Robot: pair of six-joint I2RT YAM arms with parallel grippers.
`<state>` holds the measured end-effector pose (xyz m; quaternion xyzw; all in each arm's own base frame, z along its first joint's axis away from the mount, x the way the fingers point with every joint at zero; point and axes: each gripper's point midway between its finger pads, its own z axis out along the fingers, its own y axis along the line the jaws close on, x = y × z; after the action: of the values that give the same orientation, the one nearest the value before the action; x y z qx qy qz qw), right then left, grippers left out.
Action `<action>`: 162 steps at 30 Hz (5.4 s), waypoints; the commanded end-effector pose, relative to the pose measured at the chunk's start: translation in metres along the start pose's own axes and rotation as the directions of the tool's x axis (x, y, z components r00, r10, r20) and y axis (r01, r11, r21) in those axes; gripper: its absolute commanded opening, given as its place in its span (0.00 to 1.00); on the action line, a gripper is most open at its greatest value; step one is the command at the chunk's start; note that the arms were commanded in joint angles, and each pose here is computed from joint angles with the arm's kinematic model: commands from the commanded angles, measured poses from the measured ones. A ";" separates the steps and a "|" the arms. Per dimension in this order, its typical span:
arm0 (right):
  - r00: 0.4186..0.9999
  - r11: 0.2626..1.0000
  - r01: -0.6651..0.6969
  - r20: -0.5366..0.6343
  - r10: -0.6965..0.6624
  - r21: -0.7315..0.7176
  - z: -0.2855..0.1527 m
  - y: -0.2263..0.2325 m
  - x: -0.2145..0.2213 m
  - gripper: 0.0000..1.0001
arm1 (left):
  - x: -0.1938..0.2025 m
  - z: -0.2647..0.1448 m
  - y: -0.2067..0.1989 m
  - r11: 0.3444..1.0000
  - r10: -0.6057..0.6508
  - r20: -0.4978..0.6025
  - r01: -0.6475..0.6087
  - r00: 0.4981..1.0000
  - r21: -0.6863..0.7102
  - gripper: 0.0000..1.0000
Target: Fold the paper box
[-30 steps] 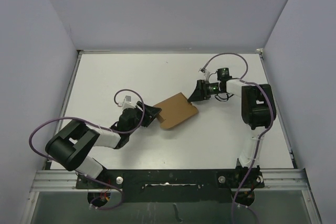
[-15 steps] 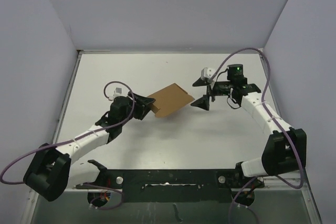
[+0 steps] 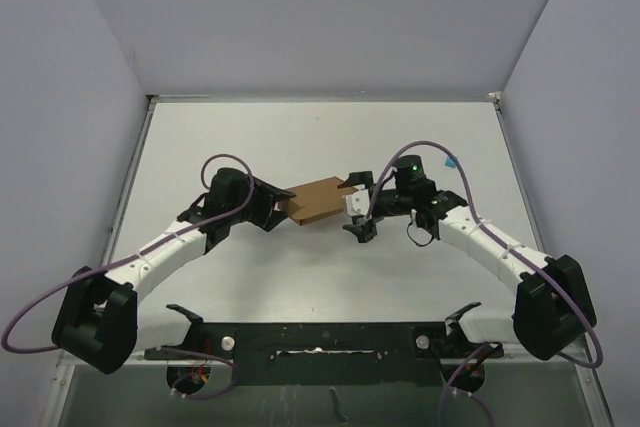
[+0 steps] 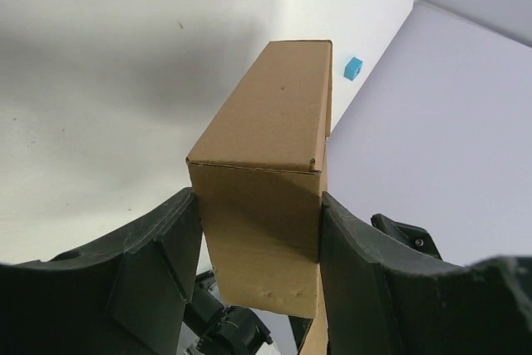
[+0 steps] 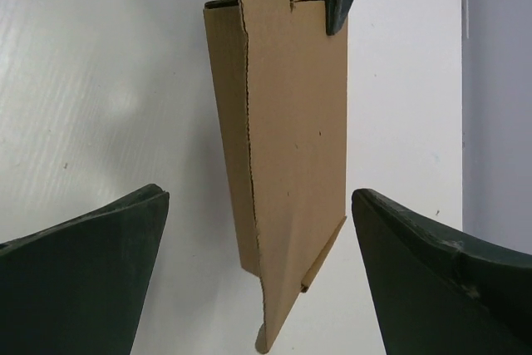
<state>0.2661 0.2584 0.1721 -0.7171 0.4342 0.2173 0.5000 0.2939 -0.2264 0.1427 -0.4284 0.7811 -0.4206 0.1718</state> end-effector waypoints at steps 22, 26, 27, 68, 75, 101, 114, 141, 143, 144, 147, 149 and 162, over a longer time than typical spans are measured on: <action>0.954 0.955 0.250 -0.211 -0.214 0.160 0.054 -0.024 0.030 0.71 | 0.007 0.006 -0.011 0.996 -0.086 -0.067 0.088 0.994 0.028 0.35; 0.953 0.952 0.254 -0.210 -0.216 0.173 0.054 -0.024 0.030 0.62 | 0.008 0.006 -0.011 0.995 -0.088 -0.074 0.090 0.993 0.032 0.38; 0.953 0.950 0.256 -0.212 -0.217 0.177 0.053 -0.025 0.031 0.59 | 0.008 0.006 -0.012 0.995 -0.089 -0.073 0.092 0.993 0.036 0.39; 0.168 0.178 -0.935 0.058 0.984 -0.307 0.030 -0.026 0.021 0.47 | -0.009 -0.078 0.000 0.645 0.676 0.261 -0.725 0.689 0.242 0.98; -0.146 -0.165 -0.936 -0.084 0.986 -0.311 0.063 -0.006 0.055 0.53 | -0.005 -0.062 0.014 0.674 0.673 0.189 -0.698 0.715 0.240 0.98; 0.159 0.192 -0.965 -0.181 0.971 0.180 -0.002 -0.016 0.137 0.10 | 0.000 -0.005 -0.004 0.722 0.662 0.079 -0.662 0.746 0.199 0.97; 0.098 0.109 -0.994 -0.282 0.954 0.022 0.058 0.026 0.118 0.00 | 0.017 0.074 0.027 0.727 0.687 -0.105 -0.681 0.719 0.088 0.71; 0.712 0.711 -0.702 -0.093 0.696 -0.047 -0.005 -0.012 0.066 0.35 | -0.005 0.041 0.013 0.618 0.786 -0.105 -0.769 0.610 0.162 0.66; 0.886 0.882 -0.462 -0.014 0.463 -0.092 -0.015 0.004 0.044 0.56 | 0.000 0.036 0.011 0.611 0.791 -0.107 -0.769 0.603 0.189 0.66; 0.923 0.917 -0.379 0.017 0.384 -0.123 -0.017 0.027 0.042 0.64 | 0.002 0.035 0.016 0.613 0.789 -0.114 -0.766 0.603 0.193 0.66; 0.984 0.980 -0.118 0.110 0.137 -0.160 -0.019 0.063 0.034 0.80 | 0.006 0.032 0.023 0.611 0.791 -0.116 -0.762 0.601 0.214 0.66; 0.990 0.981 -0.056 0.117 0.079 -0.183 -0.014 0.076 0.037 0.82 | 0.005 0.032 0.025 0.602 0.797 -0.102 -0.768 0.595 0.219 0.67; 0.996 0.948 -0.005 -0.082 -0.023 -0.319 0.039 0.105 0.073 0.56 | 0.003 0.053 0.042 0.621 0.784 -0.131 -0.756 0.607 0.207 0.67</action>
<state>0.1984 0.2456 0.0456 -0.7858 0.4203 0.2994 0.3409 0.2915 -0.2337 0.0722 -0.0095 0.8892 -0.3757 0.2611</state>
